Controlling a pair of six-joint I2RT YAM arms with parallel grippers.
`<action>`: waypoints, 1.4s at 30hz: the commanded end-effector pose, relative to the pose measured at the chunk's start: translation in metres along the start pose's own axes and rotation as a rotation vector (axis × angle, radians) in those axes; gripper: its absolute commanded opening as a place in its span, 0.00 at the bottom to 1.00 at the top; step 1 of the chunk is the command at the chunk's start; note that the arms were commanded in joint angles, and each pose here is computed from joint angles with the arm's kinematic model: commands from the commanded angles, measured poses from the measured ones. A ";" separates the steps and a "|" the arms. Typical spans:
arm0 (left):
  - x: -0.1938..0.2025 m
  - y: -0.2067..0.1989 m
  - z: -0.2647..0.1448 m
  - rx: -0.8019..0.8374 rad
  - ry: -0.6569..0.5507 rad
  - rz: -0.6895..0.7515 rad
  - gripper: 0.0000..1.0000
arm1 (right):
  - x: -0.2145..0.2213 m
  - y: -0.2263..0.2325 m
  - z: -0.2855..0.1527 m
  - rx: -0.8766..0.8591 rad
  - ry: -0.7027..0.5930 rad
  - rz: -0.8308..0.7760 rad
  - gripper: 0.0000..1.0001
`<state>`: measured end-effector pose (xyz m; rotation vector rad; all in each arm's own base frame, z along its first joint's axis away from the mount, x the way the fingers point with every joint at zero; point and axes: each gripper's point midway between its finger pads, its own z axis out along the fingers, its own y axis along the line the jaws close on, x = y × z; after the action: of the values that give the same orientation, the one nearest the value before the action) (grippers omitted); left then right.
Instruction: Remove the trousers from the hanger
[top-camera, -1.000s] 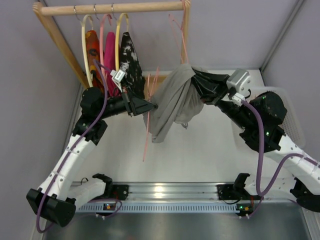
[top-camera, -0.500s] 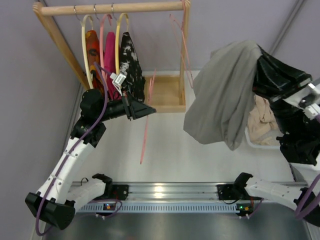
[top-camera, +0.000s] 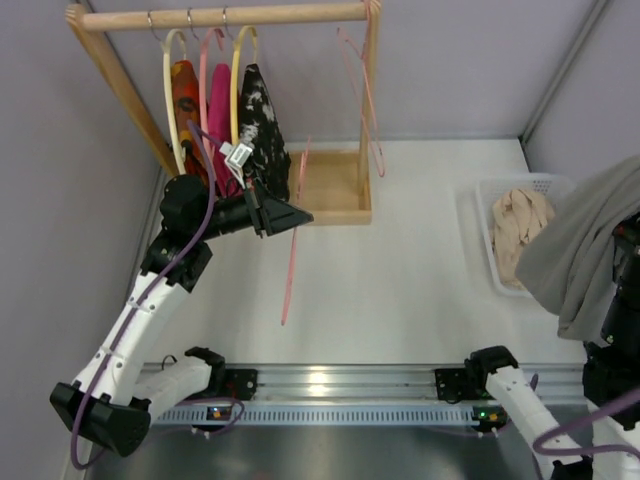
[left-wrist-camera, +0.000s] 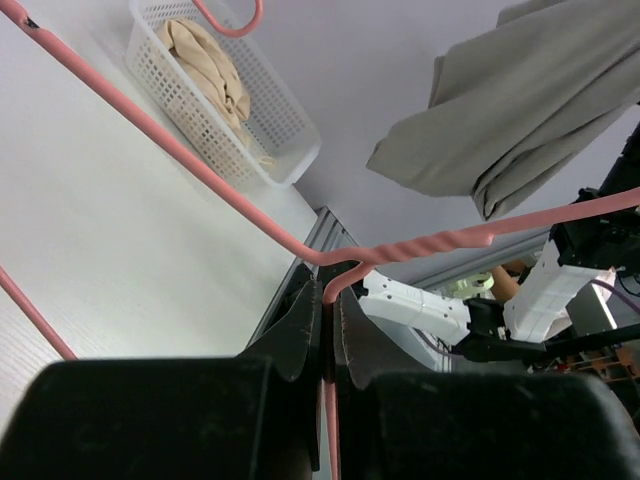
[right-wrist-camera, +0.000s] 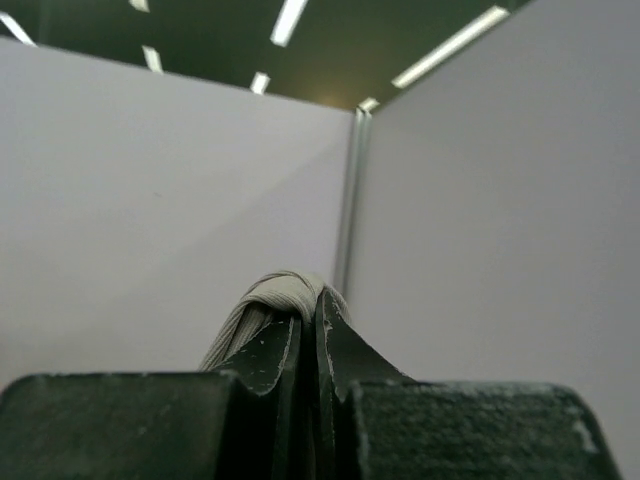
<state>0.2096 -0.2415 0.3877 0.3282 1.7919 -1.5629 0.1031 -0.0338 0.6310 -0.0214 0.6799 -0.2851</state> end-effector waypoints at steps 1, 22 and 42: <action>-0.018 -0.022 0.001 0.039 -0.047 0.072 0.00 | 0.045 -0.021 -0.012 0.159 0.193 -0.074 0.00; -0.019 -0.036 -0.007 0.081 -0.098 0.110 0.00 | 0.206 -0.042 -0.011 0.342 0.482 -0.370 0.00; -0.017 -0.031 -0.003 0.079 -0.087 0.115 0.00 | 0.429 -0.029 -0.071 0.180 0.879 -0.379 0.00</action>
<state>0.2014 -0.2399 0.4083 0.3321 1.7115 -1.5666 0.3374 -0.1733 0.2898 0.1587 1.6309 -0.8316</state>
